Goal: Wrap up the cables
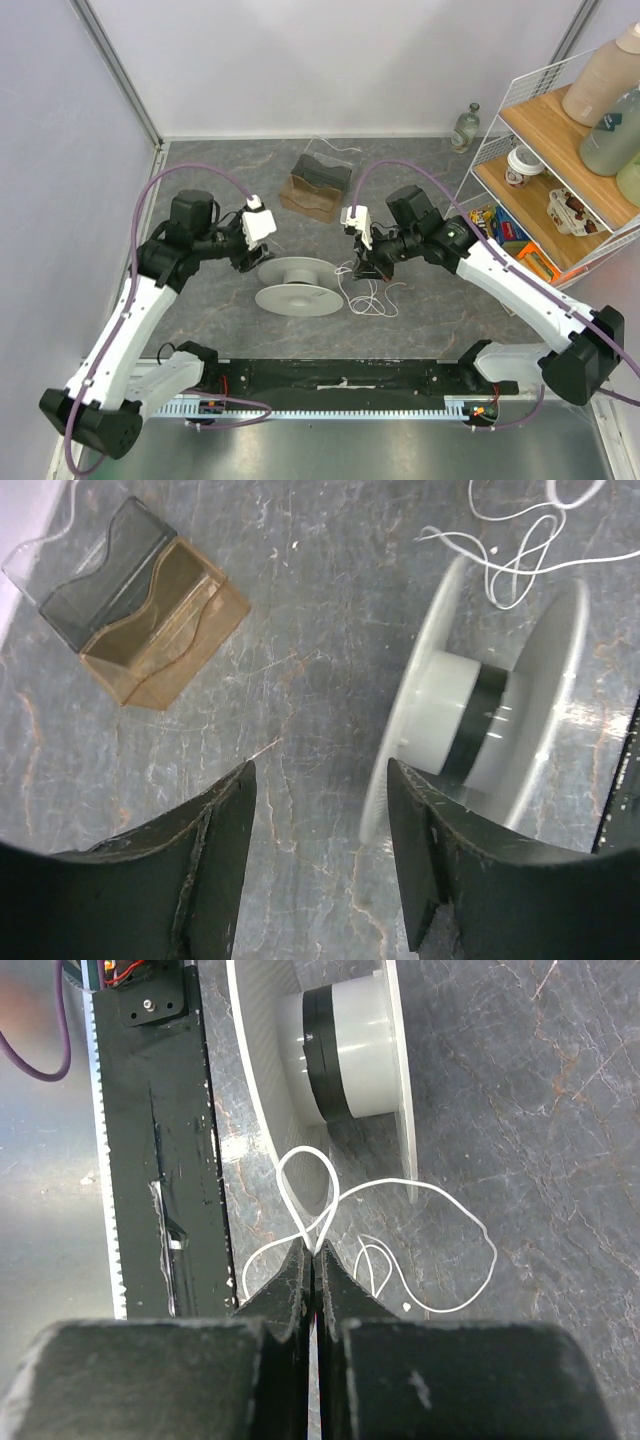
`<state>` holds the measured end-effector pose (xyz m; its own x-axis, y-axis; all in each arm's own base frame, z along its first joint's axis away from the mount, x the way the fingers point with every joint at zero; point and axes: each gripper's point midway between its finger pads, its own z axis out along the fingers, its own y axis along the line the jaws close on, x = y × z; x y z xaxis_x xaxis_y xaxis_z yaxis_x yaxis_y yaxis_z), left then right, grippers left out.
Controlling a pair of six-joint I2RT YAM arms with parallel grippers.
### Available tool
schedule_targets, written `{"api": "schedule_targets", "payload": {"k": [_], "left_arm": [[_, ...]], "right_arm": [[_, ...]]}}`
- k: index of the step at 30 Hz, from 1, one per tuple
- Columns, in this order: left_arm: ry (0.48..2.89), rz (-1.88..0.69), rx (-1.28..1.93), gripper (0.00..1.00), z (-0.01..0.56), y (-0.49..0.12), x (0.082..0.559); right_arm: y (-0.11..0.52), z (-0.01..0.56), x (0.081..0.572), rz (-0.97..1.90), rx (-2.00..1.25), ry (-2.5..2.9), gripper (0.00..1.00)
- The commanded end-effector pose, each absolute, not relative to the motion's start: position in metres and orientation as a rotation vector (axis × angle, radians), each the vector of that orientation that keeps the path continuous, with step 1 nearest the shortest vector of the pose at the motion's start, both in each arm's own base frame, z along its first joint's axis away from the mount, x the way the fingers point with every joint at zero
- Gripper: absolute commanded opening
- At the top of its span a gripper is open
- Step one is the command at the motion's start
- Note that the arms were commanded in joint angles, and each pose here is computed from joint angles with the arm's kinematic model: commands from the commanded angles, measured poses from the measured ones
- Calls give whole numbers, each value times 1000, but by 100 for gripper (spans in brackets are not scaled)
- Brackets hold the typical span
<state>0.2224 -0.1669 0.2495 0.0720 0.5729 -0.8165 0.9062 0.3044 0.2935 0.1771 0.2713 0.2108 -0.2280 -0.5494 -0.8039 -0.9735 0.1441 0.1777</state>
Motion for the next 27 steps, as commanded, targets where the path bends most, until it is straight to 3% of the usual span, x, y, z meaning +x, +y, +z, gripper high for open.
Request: {"api": "schedule_targets", "payload": {"k": [1, 11, 21, 27], "left_arm": [[1531, -535, 1434, 60, 243, -179, 237], [1472, -661, 1475, 60, 228, -194, 225], [1380, -694, 1533, 46, 212, -210, 208], [1365, -698, 1538, 45, 208, -214, 202]], "right_arm": [[290, 234, 185, 1003, -1403, 1802, 0], [318, 209, 176, 1206, -1322, 1977, 0], [337, 189, 187, 1263, -1125, 2187, 0], [342, 184, 200, 1237, -945, 2284, 0]]}}
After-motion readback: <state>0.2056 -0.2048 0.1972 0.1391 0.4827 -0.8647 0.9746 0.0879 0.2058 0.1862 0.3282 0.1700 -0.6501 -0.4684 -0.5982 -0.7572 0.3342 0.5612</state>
